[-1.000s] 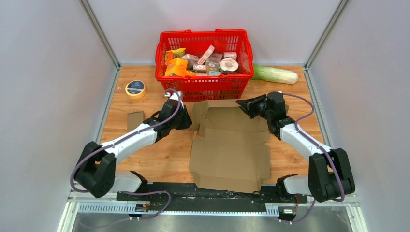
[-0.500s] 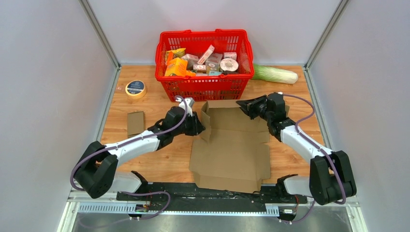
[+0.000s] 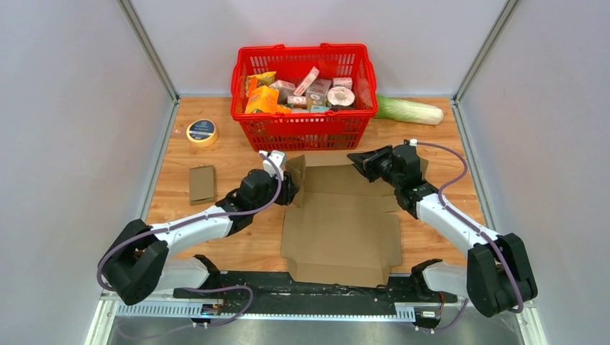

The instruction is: Fold the paper box

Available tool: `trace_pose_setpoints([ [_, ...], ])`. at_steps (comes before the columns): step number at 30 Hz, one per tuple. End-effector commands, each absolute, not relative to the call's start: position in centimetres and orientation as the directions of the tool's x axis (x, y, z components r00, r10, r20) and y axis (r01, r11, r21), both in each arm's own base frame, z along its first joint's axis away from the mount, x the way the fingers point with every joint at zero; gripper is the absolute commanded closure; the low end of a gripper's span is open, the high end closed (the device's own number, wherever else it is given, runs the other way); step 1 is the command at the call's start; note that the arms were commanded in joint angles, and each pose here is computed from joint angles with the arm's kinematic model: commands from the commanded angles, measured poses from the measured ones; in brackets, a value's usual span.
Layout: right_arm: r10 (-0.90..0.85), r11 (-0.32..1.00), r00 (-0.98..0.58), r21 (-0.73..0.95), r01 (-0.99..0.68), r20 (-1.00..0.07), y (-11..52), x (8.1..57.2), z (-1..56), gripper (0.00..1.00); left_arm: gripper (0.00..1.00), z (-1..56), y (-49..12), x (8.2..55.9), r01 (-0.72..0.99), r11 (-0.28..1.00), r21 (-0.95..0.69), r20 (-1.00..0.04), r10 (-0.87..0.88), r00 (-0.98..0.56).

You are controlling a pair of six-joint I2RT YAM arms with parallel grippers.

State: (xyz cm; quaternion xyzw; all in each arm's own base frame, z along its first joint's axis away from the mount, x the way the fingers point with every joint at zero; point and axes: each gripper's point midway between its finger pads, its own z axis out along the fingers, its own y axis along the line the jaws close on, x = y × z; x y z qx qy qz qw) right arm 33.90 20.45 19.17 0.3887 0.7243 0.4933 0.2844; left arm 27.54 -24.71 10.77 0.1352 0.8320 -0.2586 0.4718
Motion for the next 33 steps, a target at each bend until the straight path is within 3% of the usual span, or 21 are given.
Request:
trace_pose_setpoints([
  [1, 0.762, 0.353, -0.638, 0.897, 0.265, -0.112, 21.7, 31.5, 16.9, 0.97, 0.54, 16.7, -25.5, 29.9, 0.541, 0.813, -0.215, -0.953, -0.054, -0.297],
  [6, 0.760, 0.354, -0.639, 0.899, 0.259, -0.115, 21.7, 31.5, 17.1, 0.97, 0.57, 17.1, -25.3, 29.4, 0.613, 0.785, -0.093, -0.969, 0.071, -0.237],
  [11, 0.760, 0.355, -0.639, 0.899, 0.256, -0.119, 21.7, 31.6, 17.4, 0.96, 0.57, 17.9, -25.0, 25.9, 0.712, 0.692, -0.119, -0.965, 0.088, -0.247],
  [18, 0.756, 0.354, -0.644, 0.901, 0.251, -0.117, 21.9, 32.0, 17.5, 0.96, 0.53, 18.0, -18.1, 26.5, 0.451, 0.867, -0.211, -0.965, -0.111, -0.238],
  [22, 0.752, 0.352, -0.649, 0.902, 0.251, -0.113, 22.1, 32.1, 17.5, 0.96, 0.51, 16.9, -12.4, 28.6, 0.143, 0.952, -0.270, -0.946, -0.235, -0.225],
  [24, 0.752, 0.353, -0.650, 0.902, 0.250, -0.114, 22.1, 32.1, 17.6, 0.96, 0.51, 16.4, -11.7, 29.8, 0.098, 0.946, -0.310, -0.923, -0.275, -0.267],
  [28, 0.750, 0.350, -0.651, 0.904, 0.246, -0.114, 22.2, 32.3, 17.8, 0.96, 0.55, 15.2, -16.3, 33.4, 0.238, 0.915, -0.325, -0.876, -0.197, -0.440],
  [33, 0.754, 0.348, -0.646, 0.905, 0.244, -0.116, 22.2, 32.5, 18.0, 0.96, 0.58, 15.7, -22.4, 33.9, 0.489, 0.772, -0.407, -0.874, -0.172, -0.455],
])
